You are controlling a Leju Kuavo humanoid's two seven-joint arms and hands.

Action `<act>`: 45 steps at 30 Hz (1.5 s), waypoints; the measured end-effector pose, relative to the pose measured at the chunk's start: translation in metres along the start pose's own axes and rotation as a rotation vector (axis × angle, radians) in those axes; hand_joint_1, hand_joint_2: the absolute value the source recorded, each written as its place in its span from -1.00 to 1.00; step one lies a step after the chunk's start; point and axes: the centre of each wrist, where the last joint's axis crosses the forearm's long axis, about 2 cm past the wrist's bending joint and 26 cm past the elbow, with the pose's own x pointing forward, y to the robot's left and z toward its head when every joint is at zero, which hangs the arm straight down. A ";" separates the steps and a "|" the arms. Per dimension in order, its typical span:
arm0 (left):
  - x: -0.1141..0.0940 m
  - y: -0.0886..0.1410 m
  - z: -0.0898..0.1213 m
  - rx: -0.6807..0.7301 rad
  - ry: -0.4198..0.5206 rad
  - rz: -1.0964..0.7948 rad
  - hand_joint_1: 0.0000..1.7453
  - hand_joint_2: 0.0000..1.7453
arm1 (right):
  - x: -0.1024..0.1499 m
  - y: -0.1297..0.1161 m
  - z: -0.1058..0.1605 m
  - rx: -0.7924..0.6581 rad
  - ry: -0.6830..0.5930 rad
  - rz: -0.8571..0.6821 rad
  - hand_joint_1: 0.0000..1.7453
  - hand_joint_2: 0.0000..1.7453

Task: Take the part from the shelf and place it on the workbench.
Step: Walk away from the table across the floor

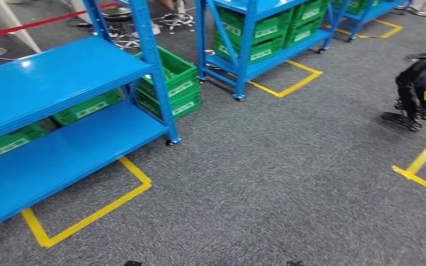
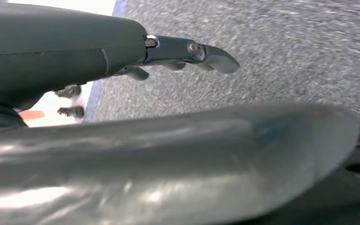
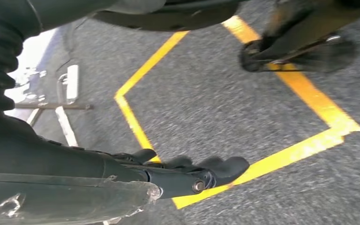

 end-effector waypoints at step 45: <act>0.002 -0.001 0.001 0.005 -0.009 -0.004 -1.00 -1.00 | -0.006 0.002 0.001 -0.055 0.020 0.024 -1.00 0.00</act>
